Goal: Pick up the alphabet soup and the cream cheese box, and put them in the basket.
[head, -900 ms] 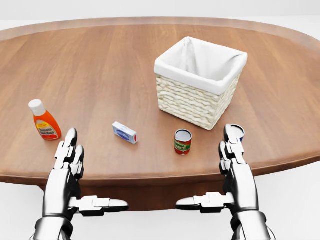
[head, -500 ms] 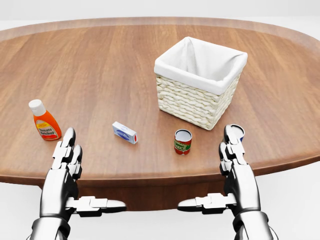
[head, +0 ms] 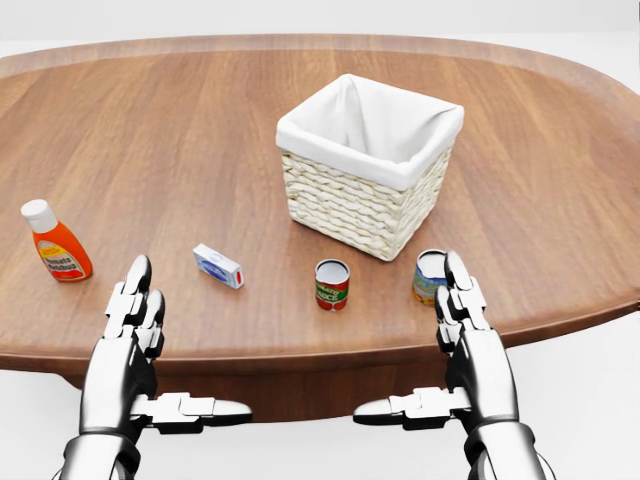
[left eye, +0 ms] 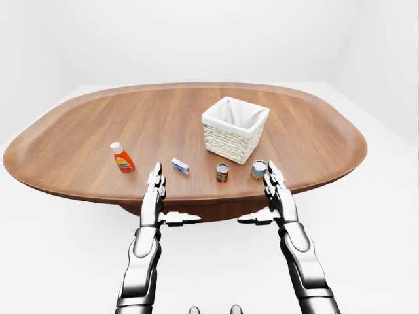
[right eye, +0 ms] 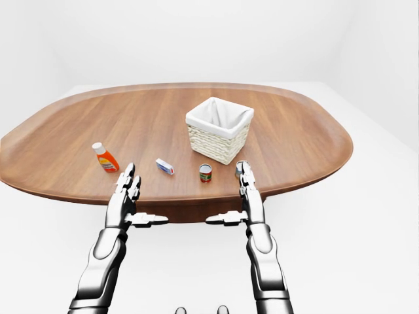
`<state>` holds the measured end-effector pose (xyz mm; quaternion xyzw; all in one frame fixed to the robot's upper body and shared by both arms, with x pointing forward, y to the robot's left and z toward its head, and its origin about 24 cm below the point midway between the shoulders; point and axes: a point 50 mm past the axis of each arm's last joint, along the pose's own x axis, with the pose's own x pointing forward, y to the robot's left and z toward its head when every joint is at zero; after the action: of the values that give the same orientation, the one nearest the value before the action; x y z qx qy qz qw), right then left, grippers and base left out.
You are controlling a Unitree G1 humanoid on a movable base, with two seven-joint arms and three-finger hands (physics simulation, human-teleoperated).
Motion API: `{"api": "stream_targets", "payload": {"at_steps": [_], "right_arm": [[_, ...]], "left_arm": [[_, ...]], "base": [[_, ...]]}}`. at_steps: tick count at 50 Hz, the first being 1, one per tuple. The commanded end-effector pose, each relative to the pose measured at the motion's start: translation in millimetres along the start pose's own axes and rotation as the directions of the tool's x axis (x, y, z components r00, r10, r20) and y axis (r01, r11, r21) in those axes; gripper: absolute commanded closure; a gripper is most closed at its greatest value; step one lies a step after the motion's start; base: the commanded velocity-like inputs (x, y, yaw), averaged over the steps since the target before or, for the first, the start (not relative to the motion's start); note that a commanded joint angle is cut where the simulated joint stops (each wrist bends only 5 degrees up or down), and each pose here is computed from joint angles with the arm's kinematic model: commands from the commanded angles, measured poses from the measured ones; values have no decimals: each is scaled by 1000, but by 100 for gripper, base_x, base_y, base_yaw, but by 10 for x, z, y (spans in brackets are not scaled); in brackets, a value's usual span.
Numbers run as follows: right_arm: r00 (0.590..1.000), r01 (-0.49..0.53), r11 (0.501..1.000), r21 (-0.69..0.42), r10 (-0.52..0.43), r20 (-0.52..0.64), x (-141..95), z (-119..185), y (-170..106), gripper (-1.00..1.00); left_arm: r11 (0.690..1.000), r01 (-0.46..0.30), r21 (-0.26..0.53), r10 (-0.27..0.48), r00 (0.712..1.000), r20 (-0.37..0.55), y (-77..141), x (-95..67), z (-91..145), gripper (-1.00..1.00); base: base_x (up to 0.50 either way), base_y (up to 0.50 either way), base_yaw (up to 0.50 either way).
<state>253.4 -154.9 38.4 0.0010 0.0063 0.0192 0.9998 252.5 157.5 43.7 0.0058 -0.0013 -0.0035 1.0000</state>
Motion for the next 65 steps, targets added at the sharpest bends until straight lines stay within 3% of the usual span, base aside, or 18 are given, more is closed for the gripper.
{"api": "stream_targets", "payload": {"at_steps": [1,42,65], "right_arm": [[1000,-5,1000,-6,5,3,-8,7,10,-100],[1000,-2,1000,-20,2,7,1,-5,11,-100],[1000,-3,999,-32,3,10,-5,-6,18,-100]], "left_arm": [[1000,1,1,-1,1000,0,-6,-11,17,-100],[1000,3,7,-3,1000,2,-8,-4,3,-100],[1000,3,14,-3,1000,5,-16,-13,8,-100]], "base": [[0,-20,0],[0,-12,0],[35,-10,0]]}}
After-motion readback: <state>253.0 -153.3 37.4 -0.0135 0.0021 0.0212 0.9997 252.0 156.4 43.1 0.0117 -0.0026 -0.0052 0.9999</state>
